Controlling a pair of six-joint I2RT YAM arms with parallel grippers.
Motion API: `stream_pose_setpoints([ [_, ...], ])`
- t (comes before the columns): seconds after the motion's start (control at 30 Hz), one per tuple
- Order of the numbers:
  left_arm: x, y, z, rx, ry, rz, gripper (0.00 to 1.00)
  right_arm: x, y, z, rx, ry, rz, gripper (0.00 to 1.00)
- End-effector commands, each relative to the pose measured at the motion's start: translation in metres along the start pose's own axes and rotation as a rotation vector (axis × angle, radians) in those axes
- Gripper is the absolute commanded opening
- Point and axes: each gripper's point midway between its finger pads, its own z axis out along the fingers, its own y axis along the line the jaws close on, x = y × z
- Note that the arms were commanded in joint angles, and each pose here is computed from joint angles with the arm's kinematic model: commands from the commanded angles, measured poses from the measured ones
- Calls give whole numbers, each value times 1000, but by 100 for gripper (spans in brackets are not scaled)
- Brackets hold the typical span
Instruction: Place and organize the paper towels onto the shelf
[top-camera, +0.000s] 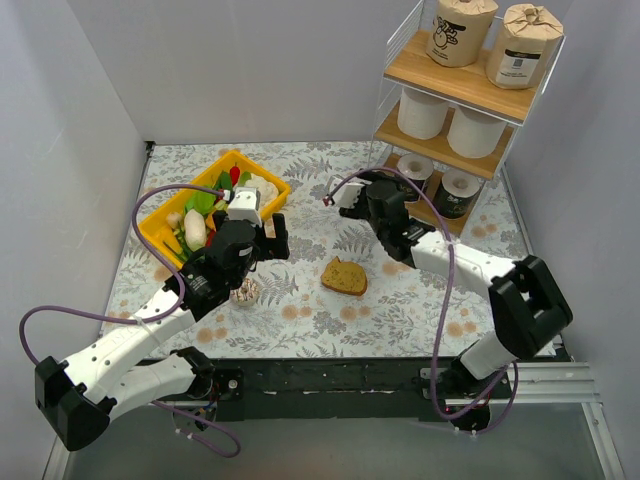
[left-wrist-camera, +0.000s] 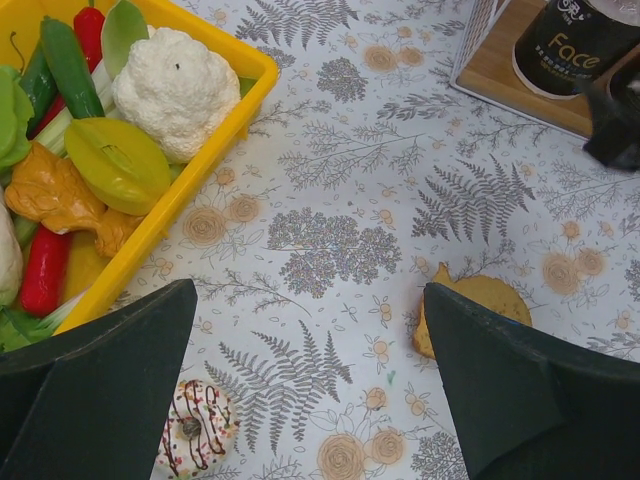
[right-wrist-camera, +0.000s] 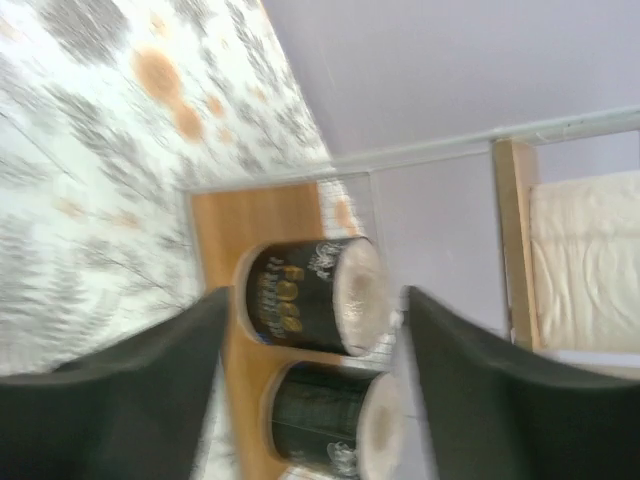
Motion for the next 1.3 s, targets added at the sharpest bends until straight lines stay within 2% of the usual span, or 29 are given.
stream_pose_setpoints([
  [0.0, -10, -4, -6, 34, -22, 2, 98, -49, 3, -52, -49, -29, 284, 92],
  [0.03, -14, -6, -10, 52, -35, -3, 98, -59, 8, -60, -75, -41, 336, 94],
  [0.07, -16, -7, -12, 64, -44, -6, 98, -67, 5, -69, -85, -38, 507, 94],
  [0.13, -21, -12, -17, 109, -70, -13, 98, -65, 25, -83, -188, 8, 594, 96],
  [0.17, -23, -13, -19, 121, -78, -16, 98, -67, 27, -91, -201, 21, 701, 96],
  [0.23, -27, -17, -24, 151, -96, -23, 98, -59, 37, -104, -232, 62, 749, 98],
  [0.33, -29, -23, -28, 194, -109, -29, 98, -48, 32, -124, -175, 74, 900, 99],
  [0.43, -30, -27, -30, 225, -118, -28, 98, -41, 21, -147, -134, 26, 1028, 99],
  [0.57, -30, -33, -32, 259, -118, -24, 98, -40, 1, -183, -108, -115, 1184, 99],
  [0.67, -35, -37, -38, 296, -140, -30, 98, -33, -10, -201, -75, -162, 1246, 99],
  [0.87, -45, -48, -59, 413, -213, -44, 98, -19, -20, -220, -30, -177, 1331, 99],
  [1.27, -46, -50, -65, 439, -226, -46, 98, -13, -25, -228, -5, -189, 1344, 98],
])
